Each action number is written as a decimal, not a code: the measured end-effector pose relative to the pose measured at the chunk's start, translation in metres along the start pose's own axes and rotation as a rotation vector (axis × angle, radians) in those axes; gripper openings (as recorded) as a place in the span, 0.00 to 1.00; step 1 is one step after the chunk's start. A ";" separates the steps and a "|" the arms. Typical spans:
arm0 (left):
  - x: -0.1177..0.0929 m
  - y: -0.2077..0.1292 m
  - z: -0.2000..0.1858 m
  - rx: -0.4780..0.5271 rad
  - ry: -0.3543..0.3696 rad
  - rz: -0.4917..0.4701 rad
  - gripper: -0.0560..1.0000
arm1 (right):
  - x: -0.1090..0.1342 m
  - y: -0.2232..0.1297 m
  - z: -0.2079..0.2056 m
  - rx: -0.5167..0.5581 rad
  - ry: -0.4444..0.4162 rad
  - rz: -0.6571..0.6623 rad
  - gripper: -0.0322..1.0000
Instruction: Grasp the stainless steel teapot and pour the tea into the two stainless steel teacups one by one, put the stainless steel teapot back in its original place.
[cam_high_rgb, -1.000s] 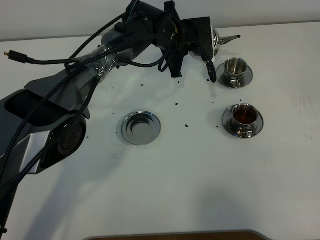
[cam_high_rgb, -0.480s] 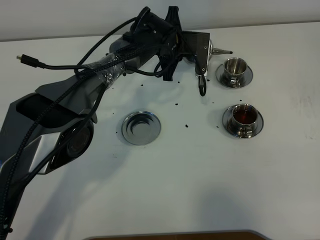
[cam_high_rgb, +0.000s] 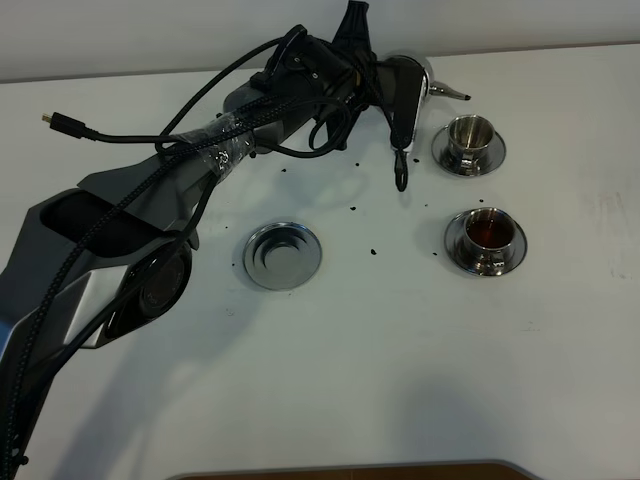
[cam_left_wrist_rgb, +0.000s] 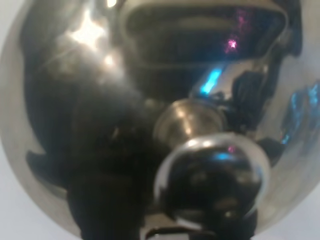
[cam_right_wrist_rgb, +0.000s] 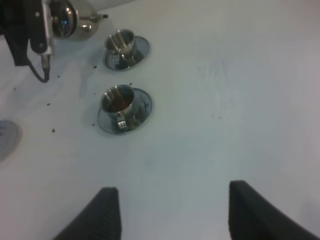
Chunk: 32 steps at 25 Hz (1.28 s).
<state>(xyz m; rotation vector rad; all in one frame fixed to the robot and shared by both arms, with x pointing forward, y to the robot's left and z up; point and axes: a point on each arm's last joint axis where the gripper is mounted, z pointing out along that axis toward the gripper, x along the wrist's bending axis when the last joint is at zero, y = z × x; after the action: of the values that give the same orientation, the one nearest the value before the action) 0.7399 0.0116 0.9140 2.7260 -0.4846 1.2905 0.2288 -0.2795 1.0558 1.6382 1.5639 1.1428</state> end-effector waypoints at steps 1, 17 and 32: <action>0.001 0.000 0.000 0.003 0.010 0.013 0.28 | 0.000 0.000 0.000 0.000 0.000 0.000 0.50; 0.000 0.003 0.007 -0.013 0.069 0.182 0.28 | 0.000 0.000 0.000 0.000 0.000 0.000 0.50; 0.003 0.004 0.006 -0.025 0.105 0.287 0.28 | 0.000 0.000 0.000 0.000 0.000 0.000 0.50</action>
<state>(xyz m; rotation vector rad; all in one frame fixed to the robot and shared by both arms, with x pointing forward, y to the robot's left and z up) 0.7448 0.0054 0.9120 2.6232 -0.9012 1.4680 0.2288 -0.2795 1.0558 1.6382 1.5639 1.1428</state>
